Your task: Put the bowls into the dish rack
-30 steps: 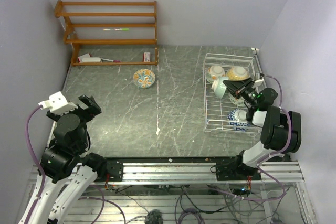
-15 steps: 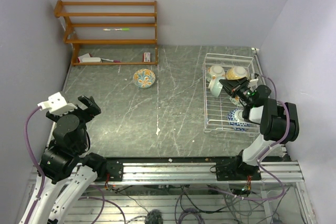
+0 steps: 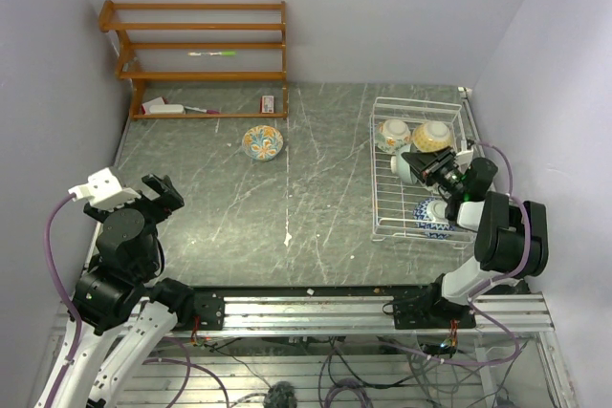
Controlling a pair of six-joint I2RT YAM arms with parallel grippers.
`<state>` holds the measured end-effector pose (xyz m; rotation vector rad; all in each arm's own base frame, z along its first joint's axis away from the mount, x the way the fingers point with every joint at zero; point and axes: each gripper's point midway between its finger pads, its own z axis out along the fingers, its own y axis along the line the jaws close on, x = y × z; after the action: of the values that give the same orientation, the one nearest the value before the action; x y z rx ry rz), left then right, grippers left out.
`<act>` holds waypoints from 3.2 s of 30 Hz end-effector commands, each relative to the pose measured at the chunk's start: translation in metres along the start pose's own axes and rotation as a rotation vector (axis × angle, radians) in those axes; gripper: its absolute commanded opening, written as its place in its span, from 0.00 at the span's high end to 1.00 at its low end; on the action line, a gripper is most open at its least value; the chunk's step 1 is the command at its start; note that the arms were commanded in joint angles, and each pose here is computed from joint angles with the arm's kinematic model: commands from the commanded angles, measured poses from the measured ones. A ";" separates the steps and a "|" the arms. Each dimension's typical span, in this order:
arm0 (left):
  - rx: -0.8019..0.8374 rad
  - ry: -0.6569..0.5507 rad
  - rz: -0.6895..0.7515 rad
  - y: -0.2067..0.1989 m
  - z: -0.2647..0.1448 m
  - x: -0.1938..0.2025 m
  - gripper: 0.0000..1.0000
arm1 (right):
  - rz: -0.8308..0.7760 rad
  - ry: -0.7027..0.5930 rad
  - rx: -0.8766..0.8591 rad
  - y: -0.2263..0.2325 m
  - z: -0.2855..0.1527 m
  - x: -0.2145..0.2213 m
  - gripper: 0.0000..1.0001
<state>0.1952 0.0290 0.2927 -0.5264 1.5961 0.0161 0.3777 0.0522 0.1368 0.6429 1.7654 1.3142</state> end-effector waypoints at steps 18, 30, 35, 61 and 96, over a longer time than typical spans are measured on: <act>-0.014 -0.025 -0.024 0.004 -0.001 -0.006 0.02 | 0.076 0.031 -0.089 0.043 0.017 -0.001 0.92; -0.018 -0.026 -0.024 0.005 -0.002 -0.006 0.02 | 0.178 0.072 0.091 -0.023 0.012 0.019 0.89; -0.018 -0.026 -0.026 0.005 -0.002 -0.006 0.02 | 0.195 0.067 0.158 -0.043 -0.001 0.020 0.87; -0.016 -0.025 -0.023 0.004 -0.001 -0.006 0.02 | 0.139 0.081 0.037 0.013 -0.001 0.011 0.90; -0.014 -0.017 -0.012 0.002 0.000 -0.004 0.02 | 0.305 0.070 0.195 -0.065 -0.027 0.038 0.88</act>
<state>0.1941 0.0294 0.2937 -0.5297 1.5901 0.0103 0.3690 0.0484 0.1417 0.7731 1.7347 1.4588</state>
